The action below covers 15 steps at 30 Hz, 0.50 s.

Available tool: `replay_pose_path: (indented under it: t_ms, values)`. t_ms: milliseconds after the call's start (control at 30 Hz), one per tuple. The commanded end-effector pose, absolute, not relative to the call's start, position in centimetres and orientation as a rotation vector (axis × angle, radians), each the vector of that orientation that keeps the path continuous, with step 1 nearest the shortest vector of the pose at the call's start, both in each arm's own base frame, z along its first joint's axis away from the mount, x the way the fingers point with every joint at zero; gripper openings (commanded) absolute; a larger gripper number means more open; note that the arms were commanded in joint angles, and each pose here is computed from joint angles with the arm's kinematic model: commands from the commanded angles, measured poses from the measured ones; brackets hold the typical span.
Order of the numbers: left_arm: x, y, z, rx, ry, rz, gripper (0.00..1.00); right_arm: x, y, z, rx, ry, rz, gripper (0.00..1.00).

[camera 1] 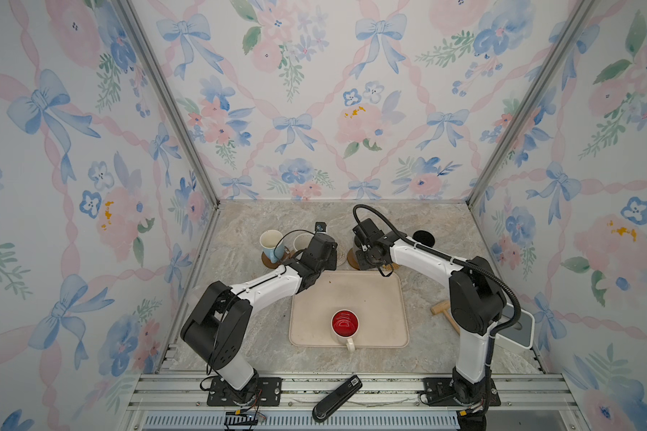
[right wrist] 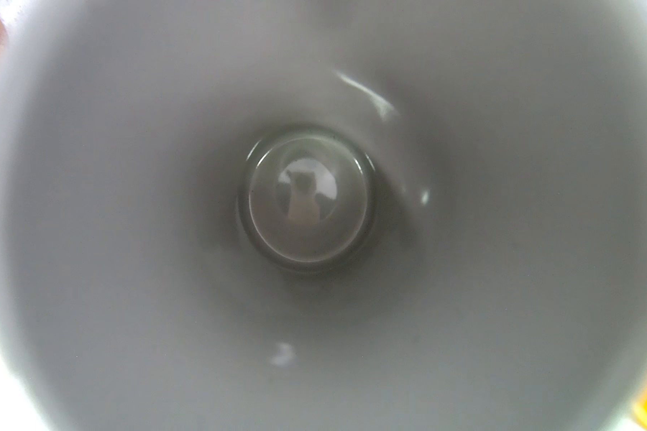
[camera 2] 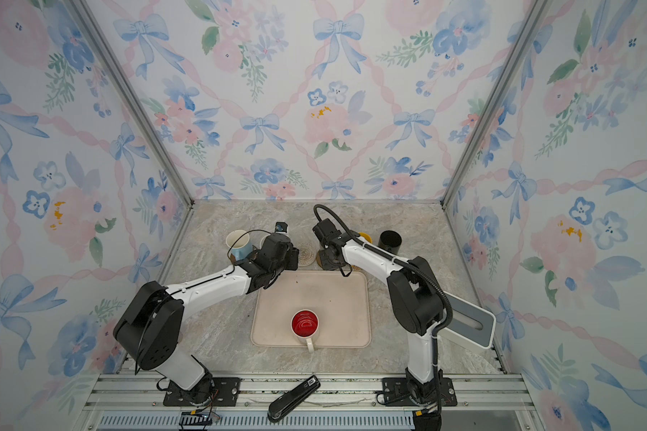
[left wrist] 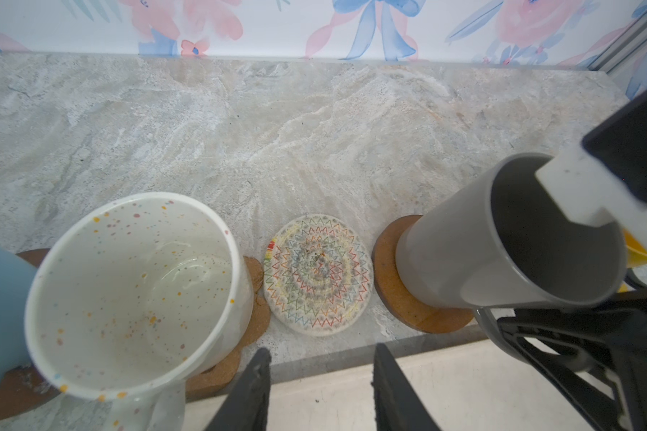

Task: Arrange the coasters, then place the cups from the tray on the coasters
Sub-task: 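Lower the grey mug onto the wooden coaster and open the right gripper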

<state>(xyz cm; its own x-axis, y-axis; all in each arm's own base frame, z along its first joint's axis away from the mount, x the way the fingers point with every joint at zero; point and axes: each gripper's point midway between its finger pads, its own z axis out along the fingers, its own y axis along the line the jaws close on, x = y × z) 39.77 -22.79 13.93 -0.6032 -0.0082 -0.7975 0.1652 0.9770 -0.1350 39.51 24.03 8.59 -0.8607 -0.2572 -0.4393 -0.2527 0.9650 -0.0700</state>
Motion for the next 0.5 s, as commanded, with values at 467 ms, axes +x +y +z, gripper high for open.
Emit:
replay_pose_path:
  t_ms: [467]
  values:
    - [39.67,-22.73,13.75,0.119,2.205,-0.251,0.42,40.92,24.20,10.00,-0.301,2.612,0.018,0.37]
